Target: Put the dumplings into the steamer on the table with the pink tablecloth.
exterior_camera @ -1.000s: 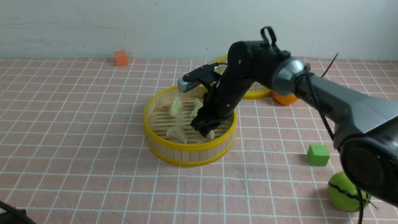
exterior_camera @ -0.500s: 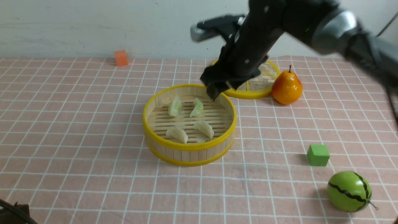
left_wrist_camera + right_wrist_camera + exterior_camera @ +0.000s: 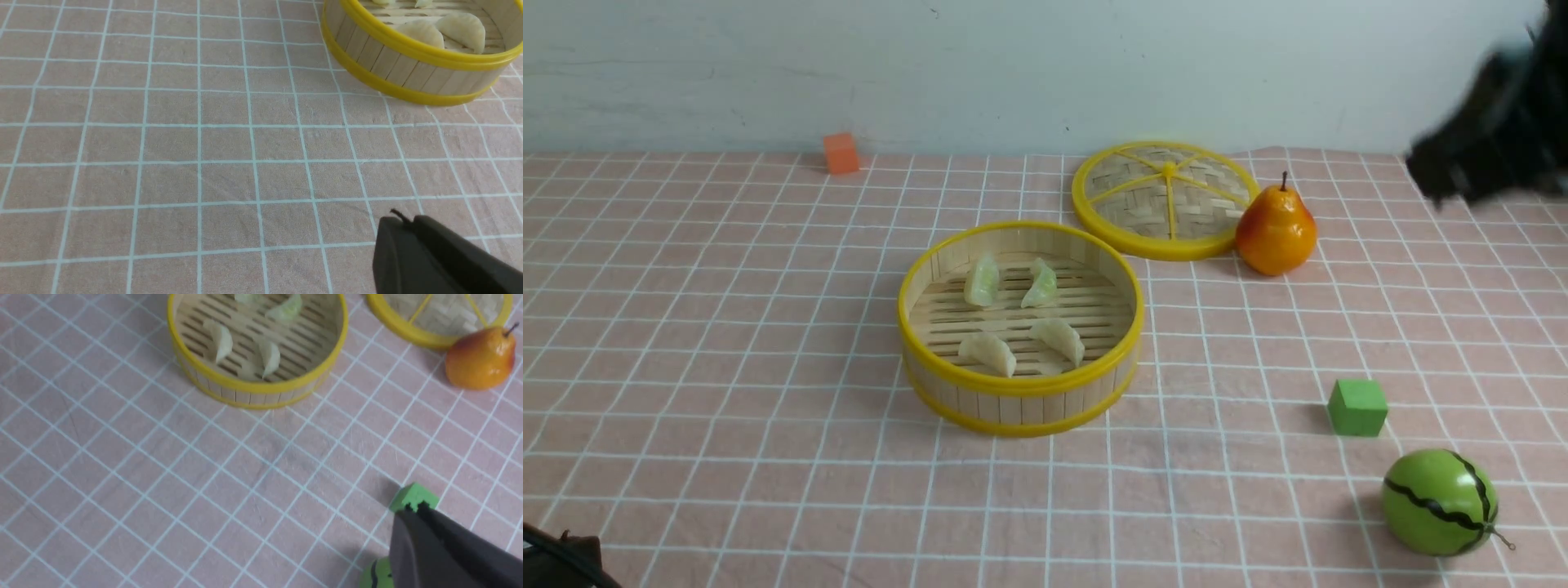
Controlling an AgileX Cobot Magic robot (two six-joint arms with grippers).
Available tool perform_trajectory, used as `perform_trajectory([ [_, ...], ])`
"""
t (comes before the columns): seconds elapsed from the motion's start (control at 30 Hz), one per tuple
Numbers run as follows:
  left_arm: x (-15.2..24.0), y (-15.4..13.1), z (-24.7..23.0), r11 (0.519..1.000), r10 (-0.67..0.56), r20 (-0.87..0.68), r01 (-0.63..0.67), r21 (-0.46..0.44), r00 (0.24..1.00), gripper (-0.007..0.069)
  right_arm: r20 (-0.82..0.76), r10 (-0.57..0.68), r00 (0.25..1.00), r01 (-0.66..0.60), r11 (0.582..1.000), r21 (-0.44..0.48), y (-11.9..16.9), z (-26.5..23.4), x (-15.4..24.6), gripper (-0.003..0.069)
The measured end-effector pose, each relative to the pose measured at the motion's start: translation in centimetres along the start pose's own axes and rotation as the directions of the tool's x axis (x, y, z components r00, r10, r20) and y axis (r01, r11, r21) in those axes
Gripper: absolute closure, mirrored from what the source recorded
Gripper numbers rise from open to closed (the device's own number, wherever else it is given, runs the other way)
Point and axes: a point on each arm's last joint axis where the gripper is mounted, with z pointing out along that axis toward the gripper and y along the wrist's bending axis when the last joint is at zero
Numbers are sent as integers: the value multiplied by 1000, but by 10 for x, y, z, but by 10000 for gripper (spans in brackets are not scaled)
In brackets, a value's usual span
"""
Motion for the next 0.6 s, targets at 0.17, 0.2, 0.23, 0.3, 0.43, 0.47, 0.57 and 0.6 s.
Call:
perform_trajectory([
  [0.17, 0, 0, 0, 1000, -1, 0, 1, 0, 1000, 589, 136, 1, 991, -4, 1000, 20, 3, 25, 70, 678],
  [0.2, 0, 0, 0, 1000, -1, 0, 1, 0, 1000, 588, 213, 6, 977, -11, 1000, 24, 5, 42, 100, 678],
  [0.23, 0, 0, 0, 1000, -1, 0, 1, 0, 1000, 588, 244, 8, 970, -15, 1000, 26, 6, 49, 111, 678],
  [0.3, 0, 0, 0, 1000, -1, 0, 1, 0, 1000, 587, 292, 16, 956, -26, 999, 29, 7, 68, 142, 678],
  [0.43, 0, 0, 0, 1000, -1, 0, 1, 0, 1000, 587, 391, 35, 920, -53, 998, 35, 8, 90, 176, 676],
  [0.47, 0, 0, 0, 1000, -1, 0, 1, 0, 1000, 587, 411, 37, 911, -58, 998, 38, 8, 94, 182, 676],
  [0.57, 0, 0, 0, 1000, -1, 0, 1, 0, 1000, 587, 430, 36, 902, -60, 997, 43, 8, 99, 194, 674],
  [0.6, 0, 0, 0, 1000, -1, 0, 1, 0, 1000, 587, 419, 36, 907, -61, 997, 46, 9, 104, 206, 672],
])
